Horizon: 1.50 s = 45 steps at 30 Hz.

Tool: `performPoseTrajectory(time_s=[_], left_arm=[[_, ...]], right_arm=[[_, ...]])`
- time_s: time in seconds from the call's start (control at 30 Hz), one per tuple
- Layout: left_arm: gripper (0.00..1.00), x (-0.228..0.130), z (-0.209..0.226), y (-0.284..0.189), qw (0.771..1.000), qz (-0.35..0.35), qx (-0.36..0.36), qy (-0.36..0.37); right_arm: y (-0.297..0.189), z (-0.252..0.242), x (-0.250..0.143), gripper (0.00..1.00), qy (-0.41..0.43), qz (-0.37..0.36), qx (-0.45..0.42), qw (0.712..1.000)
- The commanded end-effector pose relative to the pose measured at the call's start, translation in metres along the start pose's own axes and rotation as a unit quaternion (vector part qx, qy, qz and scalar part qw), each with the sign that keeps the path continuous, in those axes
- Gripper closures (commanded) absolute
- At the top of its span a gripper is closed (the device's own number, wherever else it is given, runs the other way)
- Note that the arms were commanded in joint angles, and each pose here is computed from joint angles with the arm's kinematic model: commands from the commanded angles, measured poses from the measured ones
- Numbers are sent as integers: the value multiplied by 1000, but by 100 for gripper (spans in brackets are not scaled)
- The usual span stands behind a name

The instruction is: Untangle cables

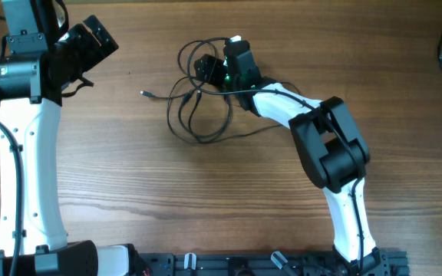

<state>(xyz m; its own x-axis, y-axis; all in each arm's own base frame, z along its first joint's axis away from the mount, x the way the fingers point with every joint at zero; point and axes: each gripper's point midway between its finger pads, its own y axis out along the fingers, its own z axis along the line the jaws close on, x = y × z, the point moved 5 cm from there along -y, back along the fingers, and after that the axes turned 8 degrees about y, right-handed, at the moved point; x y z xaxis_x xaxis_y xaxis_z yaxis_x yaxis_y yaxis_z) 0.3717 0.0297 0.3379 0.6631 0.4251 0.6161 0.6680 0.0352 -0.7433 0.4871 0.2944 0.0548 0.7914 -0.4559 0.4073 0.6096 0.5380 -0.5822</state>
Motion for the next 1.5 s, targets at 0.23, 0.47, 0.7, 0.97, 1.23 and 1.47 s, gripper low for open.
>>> performPoseTrajectory(time_s=[0.23,0.47,0.7,0.97,1.23,1.47], left_arm=[[0,2,2,-6,1000,-5,4,10],[0,2,2,-6,1000,-5,4,21],[0,-2,-2,7,1000,17,-13,21],[0,-27,-31,53,985,117,-115,48],[0,-81,-113,123,906,152,-260,299],[0,-154,-154,124,718,158,-374,565]], right_arm=[[47,-64,-50,50,33,48,-36,998],[39,-53,-41,95,0,60,-16,998],[-122,73,63,96,-214,-41,-44,975],[-350,165,97,96,-301,-149,-39,941],[-402,165,85,96,-299,-160,-36,940],[-401,160,81,96,-286,-146,-44,946]])
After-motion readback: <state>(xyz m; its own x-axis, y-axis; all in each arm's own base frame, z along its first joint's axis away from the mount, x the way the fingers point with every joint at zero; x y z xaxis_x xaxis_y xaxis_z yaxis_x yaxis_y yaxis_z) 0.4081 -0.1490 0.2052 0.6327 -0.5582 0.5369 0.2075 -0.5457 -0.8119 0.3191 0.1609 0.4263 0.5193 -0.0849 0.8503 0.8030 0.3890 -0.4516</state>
